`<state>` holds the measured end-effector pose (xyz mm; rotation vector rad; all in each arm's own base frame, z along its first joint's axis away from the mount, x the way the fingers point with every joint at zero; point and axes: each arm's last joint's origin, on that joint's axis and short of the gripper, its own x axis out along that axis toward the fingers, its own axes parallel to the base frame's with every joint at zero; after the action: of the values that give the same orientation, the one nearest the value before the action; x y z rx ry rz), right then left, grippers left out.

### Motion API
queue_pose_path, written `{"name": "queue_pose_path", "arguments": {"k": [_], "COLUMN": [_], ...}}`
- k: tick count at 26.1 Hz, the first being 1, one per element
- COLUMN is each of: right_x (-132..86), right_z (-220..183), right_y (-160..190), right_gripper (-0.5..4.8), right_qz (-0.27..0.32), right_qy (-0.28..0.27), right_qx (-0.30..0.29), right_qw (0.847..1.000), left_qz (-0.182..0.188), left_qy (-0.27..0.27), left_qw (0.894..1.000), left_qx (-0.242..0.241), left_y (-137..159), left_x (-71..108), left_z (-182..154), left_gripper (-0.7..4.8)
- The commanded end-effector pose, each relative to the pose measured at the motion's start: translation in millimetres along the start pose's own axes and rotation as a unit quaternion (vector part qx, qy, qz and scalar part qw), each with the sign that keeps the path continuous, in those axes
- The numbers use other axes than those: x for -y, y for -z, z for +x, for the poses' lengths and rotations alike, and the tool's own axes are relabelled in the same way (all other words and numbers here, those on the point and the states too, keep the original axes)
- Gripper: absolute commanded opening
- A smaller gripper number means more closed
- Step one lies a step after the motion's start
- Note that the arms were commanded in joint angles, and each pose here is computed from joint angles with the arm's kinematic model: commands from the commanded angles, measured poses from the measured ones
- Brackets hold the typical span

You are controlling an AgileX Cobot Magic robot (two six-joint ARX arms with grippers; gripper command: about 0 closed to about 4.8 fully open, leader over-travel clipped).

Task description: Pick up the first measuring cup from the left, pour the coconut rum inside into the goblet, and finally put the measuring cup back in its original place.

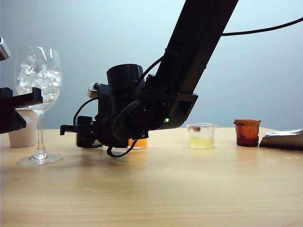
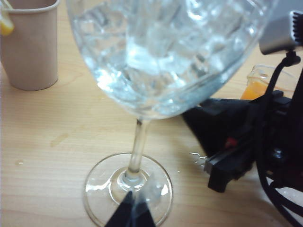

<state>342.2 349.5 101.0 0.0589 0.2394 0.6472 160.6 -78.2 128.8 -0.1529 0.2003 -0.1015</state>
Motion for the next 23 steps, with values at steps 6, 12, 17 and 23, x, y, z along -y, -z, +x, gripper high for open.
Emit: {"name": "queue_pose_path", "arguments": {"k": [6,12,17,23], "right_x": [-1.5,-1.6,0.7,2.1], "right_z": [-1.5,-6.3,-6.3,-6.8], "right_y": [-3.3,-8.2,-8.2,-9.8], "right_gripper": [-0.02,-0.02,-0.02,-0.02], "right_qz": [0.0,-0.002,-0.003,-0.003], "right_qy": [-0.001,0.004,0.019,0.049], "right_qx": [-0.001,-0.016,-0.017,-0.011], "right_qw": [1.0,1.0,1.0,0.999], "left_qz": [-0.002,-0.001,-0.001,-0.001], "left_qy": [-0.008,-0.008,-0.008,-0.008], "left_qw": [1.0,1.0,1.0,1.0], "left_qx": [0.005,0.005,0.005,0.005], "left_y": [-1.1,-1.1,-1.1,-1.2], "left_x": [-0.5,-0.5,-0.5,-0.4], "left_z": [0.0,0.0,0.0,0.1], "left_gripper": [-0.05,-0.05,-0.05,-0.06]}}
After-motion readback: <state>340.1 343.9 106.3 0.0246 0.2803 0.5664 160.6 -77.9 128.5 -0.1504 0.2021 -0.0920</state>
